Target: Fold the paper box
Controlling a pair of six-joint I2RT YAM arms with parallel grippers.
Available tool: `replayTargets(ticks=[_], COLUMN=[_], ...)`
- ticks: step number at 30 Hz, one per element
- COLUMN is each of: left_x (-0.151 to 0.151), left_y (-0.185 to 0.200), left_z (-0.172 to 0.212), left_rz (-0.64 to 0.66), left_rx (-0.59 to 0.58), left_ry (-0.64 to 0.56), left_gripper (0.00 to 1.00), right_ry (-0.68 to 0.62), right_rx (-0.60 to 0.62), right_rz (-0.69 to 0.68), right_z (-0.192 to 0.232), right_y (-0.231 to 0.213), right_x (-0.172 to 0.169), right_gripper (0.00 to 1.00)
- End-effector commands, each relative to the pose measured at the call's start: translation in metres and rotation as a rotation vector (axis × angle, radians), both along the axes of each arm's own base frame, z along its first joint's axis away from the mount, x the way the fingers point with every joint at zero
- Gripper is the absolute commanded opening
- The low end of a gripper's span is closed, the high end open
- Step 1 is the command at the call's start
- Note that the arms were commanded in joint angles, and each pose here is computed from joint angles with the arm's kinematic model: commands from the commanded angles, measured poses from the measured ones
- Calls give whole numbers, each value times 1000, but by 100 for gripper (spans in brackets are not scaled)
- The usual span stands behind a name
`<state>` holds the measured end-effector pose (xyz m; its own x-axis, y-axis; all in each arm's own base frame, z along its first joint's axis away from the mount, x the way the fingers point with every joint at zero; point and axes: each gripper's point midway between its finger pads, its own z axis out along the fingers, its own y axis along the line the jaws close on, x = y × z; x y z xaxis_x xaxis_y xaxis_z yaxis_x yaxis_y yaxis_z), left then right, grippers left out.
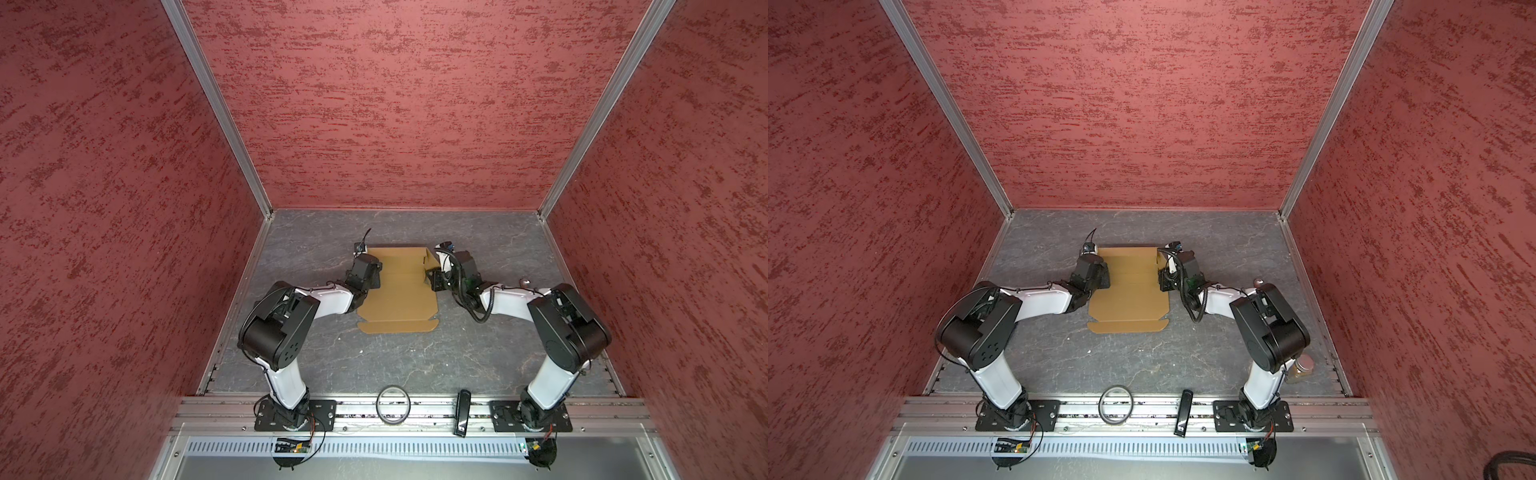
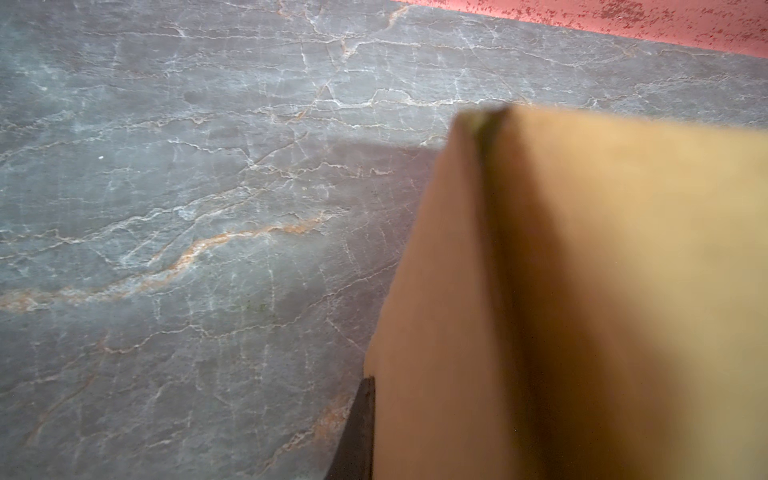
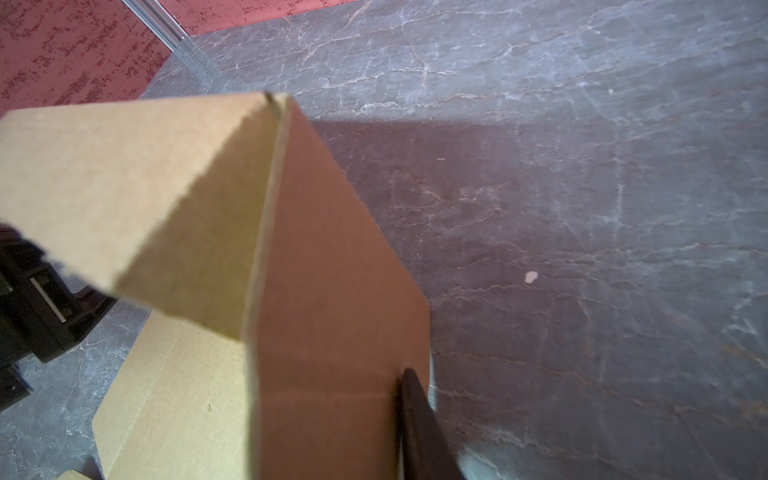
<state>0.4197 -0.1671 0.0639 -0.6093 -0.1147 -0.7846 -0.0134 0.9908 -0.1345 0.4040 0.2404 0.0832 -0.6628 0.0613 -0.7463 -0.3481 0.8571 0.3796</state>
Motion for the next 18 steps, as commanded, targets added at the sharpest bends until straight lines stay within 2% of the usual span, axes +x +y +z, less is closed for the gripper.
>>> replayTargets(ticks=[1,11,18], left_x=[-5,-7,-8], left_y=[-12,-9,-7], left_z=[-4,-10,-13], left_rz=[-44,-51,-47], left_rx=[-34,-5,9], left_ry=[1,2,4], left_gripper=[8,8,8], right_ry=[24,15,7], right_rx=[-7,4,15], right_rz=[24,24,28], right_z=[-7,2,9], right_y=[6,7,6], right_x=[-11,-10,-13], right_gripper=[22,34,51])
